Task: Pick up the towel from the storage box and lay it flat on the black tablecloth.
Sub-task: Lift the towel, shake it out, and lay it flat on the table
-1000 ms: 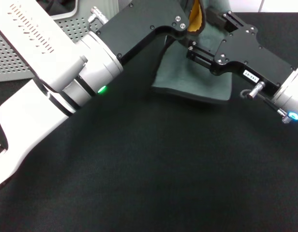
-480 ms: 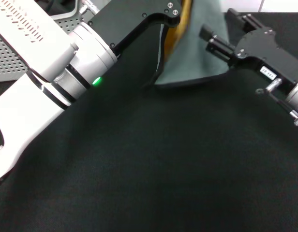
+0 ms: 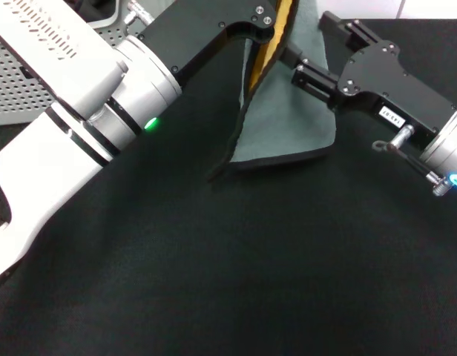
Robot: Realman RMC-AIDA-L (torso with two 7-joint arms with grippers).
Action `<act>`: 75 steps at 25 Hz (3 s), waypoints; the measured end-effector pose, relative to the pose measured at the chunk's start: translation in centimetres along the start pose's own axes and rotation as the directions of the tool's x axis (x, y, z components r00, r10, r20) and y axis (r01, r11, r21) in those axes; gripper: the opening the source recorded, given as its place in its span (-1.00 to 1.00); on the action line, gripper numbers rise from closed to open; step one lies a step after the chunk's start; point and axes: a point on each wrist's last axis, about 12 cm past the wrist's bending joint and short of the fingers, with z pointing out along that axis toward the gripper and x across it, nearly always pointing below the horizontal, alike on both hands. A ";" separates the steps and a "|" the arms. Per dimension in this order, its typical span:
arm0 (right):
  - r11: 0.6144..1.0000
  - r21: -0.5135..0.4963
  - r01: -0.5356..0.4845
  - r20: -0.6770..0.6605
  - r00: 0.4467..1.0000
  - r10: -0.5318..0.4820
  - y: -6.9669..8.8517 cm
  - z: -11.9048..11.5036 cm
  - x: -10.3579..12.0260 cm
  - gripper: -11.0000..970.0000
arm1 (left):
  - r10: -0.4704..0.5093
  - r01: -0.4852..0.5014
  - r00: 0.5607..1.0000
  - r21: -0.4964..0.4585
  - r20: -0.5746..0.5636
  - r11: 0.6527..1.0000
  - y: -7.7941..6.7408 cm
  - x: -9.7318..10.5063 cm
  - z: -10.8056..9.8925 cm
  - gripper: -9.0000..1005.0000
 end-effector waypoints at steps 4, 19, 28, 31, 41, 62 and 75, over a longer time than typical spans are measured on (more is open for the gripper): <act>1.000 -0.031 -0.006 0.002 1.000 0.006 0.8 0.1 0.1 0.60 | 0.011 -0.011 1.000 -0.020 0.000 1.000 0.3 0.0 0.1 -0.94; 0.999 -0.033 0.001 -0.014 1.000 -0.001 1.0 0.8 0.0 0.60 | 0.002 -0.002 1.000 -0.014 0.002 1.000 -0.3 0.2 1.5 -0.94; 1.000 0.001 0.007 -0.049 0.999 -0.007 0.1 1.6 0.1 0.59 | -0.016 0.016 1.000 -0.005 0.000 1.000 -0.8 0.4 2.3 -0.94; 1.000 0.018 0.003 -0.046 0.999 -0.002 -0.3 1.6 -0.1 0.59 | -0.029 0.029 1.000 -0.002 0.002 1.000 -1.1 0.4 2.4 -0.94; 0.994 0.093 -0.055 -0.048 0.997 0.060 -1.8 0.4 0.1 0.59 | -0.038 0.038 0.999 -0.004 -0.004 0.999 -1.2 0.6 2.3 -0.94; 0.991 0.027 -0.128 0.014 0.992 0.128 -1.1 -1.6 0.5 0.58 | -0.023 0.023 1.000 -0.027 -0.002 0.999 -0.5 0.7 2.4 -0.94; 0.996 0.001 -0.087 -0.030 0.996 0.087 -1.2 1.2 0.2 0.57 | -0.021 0.021 1.000 0.012 -0.002 1.000 -1.7 0.9 3.2 -0.94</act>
